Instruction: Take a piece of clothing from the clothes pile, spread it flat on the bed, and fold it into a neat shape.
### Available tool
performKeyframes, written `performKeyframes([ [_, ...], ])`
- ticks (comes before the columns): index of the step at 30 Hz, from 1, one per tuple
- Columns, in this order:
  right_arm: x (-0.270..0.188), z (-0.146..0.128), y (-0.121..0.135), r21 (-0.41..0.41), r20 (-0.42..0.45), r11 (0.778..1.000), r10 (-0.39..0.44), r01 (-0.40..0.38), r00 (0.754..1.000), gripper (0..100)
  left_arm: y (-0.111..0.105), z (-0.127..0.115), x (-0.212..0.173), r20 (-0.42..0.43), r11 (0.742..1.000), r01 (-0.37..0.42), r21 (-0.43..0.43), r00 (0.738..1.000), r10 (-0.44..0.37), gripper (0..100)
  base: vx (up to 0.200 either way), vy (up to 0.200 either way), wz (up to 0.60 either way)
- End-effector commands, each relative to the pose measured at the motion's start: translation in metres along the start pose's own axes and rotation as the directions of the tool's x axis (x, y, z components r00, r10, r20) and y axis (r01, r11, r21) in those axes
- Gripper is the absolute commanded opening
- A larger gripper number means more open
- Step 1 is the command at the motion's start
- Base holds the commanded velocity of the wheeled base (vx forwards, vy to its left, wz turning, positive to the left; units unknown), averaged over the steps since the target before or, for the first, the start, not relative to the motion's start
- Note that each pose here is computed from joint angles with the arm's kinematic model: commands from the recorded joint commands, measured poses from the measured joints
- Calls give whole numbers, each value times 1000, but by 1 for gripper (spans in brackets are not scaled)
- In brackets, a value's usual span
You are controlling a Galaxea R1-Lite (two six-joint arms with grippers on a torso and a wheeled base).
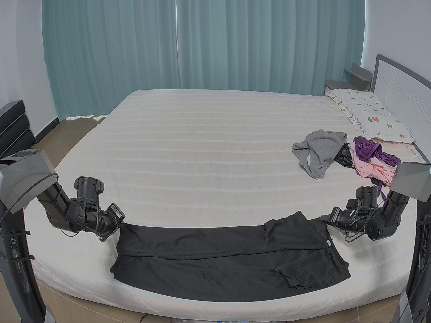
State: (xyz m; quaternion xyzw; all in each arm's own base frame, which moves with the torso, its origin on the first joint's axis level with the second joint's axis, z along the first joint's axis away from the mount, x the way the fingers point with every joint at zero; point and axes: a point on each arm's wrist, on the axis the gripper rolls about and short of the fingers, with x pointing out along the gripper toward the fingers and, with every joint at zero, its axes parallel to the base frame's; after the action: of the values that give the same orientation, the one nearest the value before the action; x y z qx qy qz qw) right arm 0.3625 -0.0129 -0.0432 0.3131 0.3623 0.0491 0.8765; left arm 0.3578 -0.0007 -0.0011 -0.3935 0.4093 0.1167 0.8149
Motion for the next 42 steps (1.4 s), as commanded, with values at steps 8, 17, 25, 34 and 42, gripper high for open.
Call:
performKeyframes([
  [8,2,4,-1,2,24,1000,-13,12,1000,0,1,-1,0,-2,1000,-2,1,1000,2,0,0,0,0],
  [17,1,4,-4,-2,52,1000,-26,26,998,0,1,-1,0,-3,1000,-3,0,1000,3,0,0,0,0],
  [25,-8,8,-1,6,60,1000,-15,14,998,100,2,-2,-1,-15,1000,5,-2,1000,-5,100,0,0,0],
  [34,-23,7,5,7,60,1000,-5,5,998,100,8,-7,-23,-47,1000,27,-13,999,-27,100,0,0,0],
  [42,-25,4,4,6,70,1000,1,-1,998,100,18,-19,-46,-49,997,72,-16,996,-73,100,-50,0,0],
])
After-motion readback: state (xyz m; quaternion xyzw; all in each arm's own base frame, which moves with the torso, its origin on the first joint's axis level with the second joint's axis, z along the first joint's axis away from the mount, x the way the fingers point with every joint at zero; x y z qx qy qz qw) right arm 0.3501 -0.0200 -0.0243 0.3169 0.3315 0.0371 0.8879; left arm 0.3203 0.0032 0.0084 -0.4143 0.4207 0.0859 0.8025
